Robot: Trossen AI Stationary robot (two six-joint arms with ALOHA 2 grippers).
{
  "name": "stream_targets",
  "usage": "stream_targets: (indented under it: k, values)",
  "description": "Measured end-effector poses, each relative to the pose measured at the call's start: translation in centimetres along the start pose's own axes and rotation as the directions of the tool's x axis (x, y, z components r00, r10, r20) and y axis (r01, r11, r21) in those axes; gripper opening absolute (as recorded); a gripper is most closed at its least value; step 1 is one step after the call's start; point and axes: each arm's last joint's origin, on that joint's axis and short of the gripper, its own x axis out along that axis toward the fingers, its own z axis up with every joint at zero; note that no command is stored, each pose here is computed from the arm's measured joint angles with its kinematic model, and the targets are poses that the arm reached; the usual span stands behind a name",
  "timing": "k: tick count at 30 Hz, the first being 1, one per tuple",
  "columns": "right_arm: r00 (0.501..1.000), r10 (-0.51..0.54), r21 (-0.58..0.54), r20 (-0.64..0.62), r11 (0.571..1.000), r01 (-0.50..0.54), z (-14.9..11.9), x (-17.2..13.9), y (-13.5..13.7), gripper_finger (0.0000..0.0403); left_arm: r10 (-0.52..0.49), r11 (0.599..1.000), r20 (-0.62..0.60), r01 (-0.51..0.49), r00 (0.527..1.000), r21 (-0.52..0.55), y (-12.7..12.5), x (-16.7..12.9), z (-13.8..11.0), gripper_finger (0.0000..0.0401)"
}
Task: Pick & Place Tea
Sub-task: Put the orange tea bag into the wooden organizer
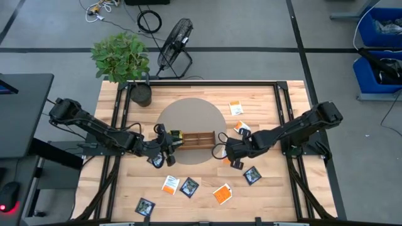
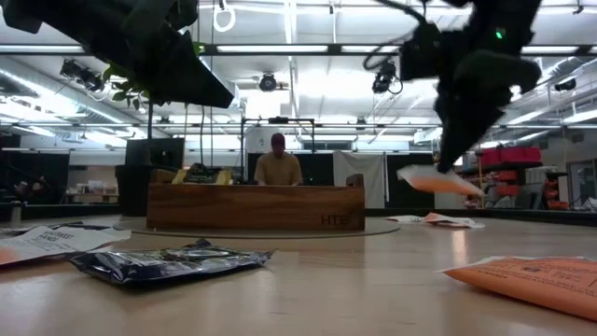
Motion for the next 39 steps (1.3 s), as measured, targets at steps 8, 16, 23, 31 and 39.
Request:
stream_targets:
  k: [8,16,23,31,39]
  values:
    - [0.986,-0.084,-0.064,0.145,0.994,0.094,3.1,-3.4,0.1,0.0001,-0.023,0.996,0.067,0.028,0.997,-0.081,-0.3,0.0,0.8,0.0090]
    - [0.907,-0.147,-0.129,0.396,0.969,0.213,6.3,-5.6,0.4,0.0000,-0.034,0.986,0.157,0.059,0.987,-0.154,-0.3,0.0,1.9,0.0090]
    - [0.863,-0.184,-0.152,0.471,0.946,0.285,7.6,-5.7,-0.3,0.0000,-0.017,0.969,0.157,0.055,0.987,-0.242,0.4,0.5,2.1,0.0090]
    - [0.834,-0.249,-0.196,0.493,0.902,0.385,9.4,-2.9,-0.5,0.0000,-0.034,0.965,0.156,0.073,0.987,-0.252,0.5,0.6,2.2,0.0090]
    - [0.806,-0.325,-0.160,0.495,0.878,0.452,11.1,0.7,-0.4,0.0000,-0.048,0.952,0.222,0.112,0.974,-0.286,1.0,-0.9,3.7,0.0089]
